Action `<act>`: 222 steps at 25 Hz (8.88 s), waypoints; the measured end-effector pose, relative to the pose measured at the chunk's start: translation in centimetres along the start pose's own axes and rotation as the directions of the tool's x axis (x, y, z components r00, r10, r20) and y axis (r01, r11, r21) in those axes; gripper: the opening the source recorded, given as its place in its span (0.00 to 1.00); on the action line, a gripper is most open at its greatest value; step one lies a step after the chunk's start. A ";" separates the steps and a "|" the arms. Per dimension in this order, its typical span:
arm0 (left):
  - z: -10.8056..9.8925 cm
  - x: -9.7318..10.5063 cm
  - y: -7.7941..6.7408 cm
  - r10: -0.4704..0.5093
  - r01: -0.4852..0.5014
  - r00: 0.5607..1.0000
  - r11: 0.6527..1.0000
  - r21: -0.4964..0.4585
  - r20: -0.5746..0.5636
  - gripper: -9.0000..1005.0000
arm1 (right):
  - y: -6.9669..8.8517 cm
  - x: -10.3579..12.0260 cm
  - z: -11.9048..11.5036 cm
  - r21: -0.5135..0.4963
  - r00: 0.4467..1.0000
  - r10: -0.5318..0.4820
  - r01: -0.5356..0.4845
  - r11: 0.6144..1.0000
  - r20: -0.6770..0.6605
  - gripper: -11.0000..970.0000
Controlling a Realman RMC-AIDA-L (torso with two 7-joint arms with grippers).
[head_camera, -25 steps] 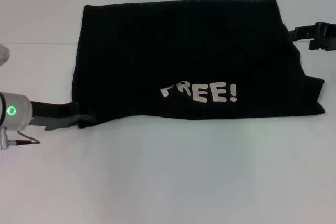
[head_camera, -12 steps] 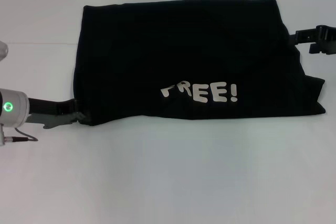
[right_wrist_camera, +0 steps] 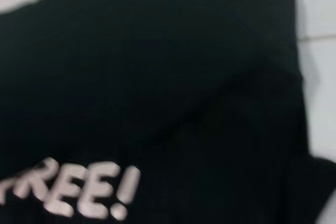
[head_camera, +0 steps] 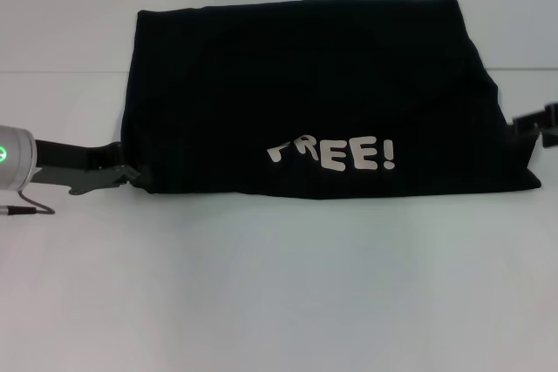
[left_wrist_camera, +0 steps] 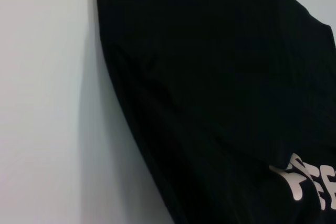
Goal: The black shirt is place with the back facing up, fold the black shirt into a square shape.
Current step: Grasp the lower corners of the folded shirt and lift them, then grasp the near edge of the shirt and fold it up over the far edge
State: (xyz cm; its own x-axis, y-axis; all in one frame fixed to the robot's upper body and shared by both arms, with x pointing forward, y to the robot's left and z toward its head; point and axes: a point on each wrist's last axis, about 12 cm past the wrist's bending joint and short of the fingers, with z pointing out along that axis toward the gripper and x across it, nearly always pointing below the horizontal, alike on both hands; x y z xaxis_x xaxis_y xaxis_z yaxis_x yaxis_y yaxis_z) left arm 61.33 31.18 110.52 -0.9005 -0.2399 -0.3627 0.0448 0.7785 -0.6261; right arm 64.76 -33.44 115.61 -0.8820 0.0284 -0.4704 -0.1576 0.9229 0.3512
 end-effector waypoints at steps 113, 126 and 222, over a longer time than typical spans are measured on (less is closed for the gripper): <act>-2.2 0.1 -1.6 0.127 -0.125 0.963 0.992 0.024 -0.240 0.09 | -1.3 3.9 -0.8 -0.017 0.992 -0.023 0.021 1.000 -0.126 0.07; -4.2 4.6 -3.5 0.207 -0.136 0.789 0.977 0.165 -0.578 0.10 | -1.2 8.9 -5.7 -0.133 0.914 -0.062 0.009 0.991 -0.402 0.08; 3.9 -4.9 -3.2 0.088 -0.022 0.961 0.969 -0.245 0.263 0.14 | 1.1 -1.5 7.1 0.296 0.867 -0.149 0.002 0.955 0.475 0.12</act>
State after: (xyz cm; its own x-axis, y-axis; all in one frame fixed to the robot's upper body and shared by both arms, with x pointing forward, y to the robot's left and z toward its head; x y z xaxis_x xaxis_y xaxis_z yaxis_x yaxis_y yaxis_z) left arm 67.25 27.58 111.57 -0.7478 -0.3143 -0.5848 -0.0431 0.9019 -0.4297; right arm 69.06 -29.70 110.93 -0.5307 0.0697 -0.8447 -0.0210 0.9952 0.0953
